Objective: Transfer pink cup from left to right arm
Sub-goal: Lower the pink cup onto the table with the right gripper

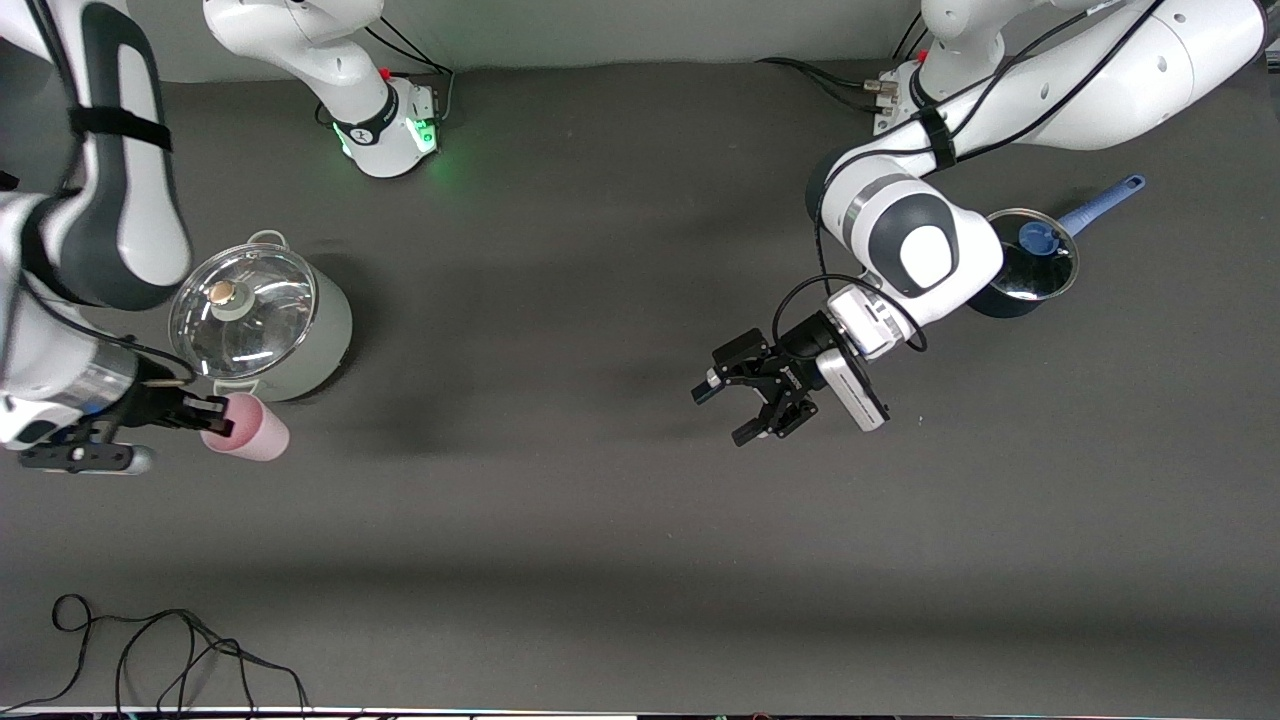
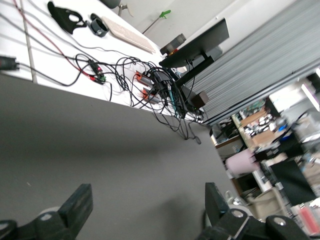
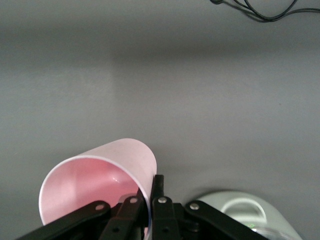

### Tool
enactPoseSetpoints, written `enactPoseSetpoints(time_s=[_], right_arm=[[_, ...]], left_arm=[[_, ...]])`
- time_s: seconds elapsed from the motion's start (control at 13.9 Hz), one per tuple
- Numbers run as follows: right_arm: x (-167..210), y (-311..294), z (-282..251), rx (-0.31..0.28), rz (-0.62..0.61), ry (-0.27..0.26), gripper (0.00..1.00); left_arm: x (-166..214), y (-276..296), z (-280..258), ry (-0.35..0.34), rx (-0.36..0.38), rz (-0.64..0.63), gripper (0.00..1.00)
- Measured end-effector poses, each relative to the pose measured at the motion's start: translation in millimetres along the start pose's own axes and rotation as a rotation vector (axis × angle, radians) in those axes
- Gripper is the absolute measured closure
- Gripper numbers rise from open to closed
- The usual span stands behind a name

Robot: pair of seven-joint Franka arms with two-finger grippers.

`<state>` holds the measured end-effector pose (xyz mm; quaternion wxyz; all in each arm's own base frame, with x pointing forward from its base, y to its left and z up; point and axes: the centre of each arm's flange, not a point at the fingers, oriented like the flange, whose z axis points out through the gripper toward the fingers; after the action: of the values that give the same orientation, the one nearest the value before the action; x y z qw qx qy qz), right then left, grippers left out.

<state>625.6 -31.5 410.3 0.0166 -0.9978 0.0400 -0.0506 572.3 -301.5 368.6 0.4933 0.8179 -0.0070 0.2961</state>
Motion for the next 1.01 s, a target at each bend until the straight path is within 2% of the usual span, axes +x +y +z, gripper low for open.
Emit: enactPoseSetpoints(time_s=[0.22, 0.43, 0.58, 1.01], right_arm=[[-21.7, -7.7, 50.8, -0.013, -0.008, 0.071, 0.96], [-29.1, -21.9, 74.3, 0.032, 0.034, 0.091, 0.96], [-29.1, -31.7, 94.8, 0.026, 0.033, 0.105, 0.96], [-34.7, -38.7, 147.2, -0.008, 0.030, 0.066, 0.96]], left_arm=[[1.1, 0.9, 0.4, 0.000, -0.020, -0.133, 0.00], [-15.0, 7.5, 5.8, -0.034, -0.026, -0.123, 0.00], [-29.0, 7.5, 11.0, -0.059, -0.006, -0.090, 0.00], [-39.2, -15.5, 11.4, -0.075, 0.093, -0.015, 0.00]])
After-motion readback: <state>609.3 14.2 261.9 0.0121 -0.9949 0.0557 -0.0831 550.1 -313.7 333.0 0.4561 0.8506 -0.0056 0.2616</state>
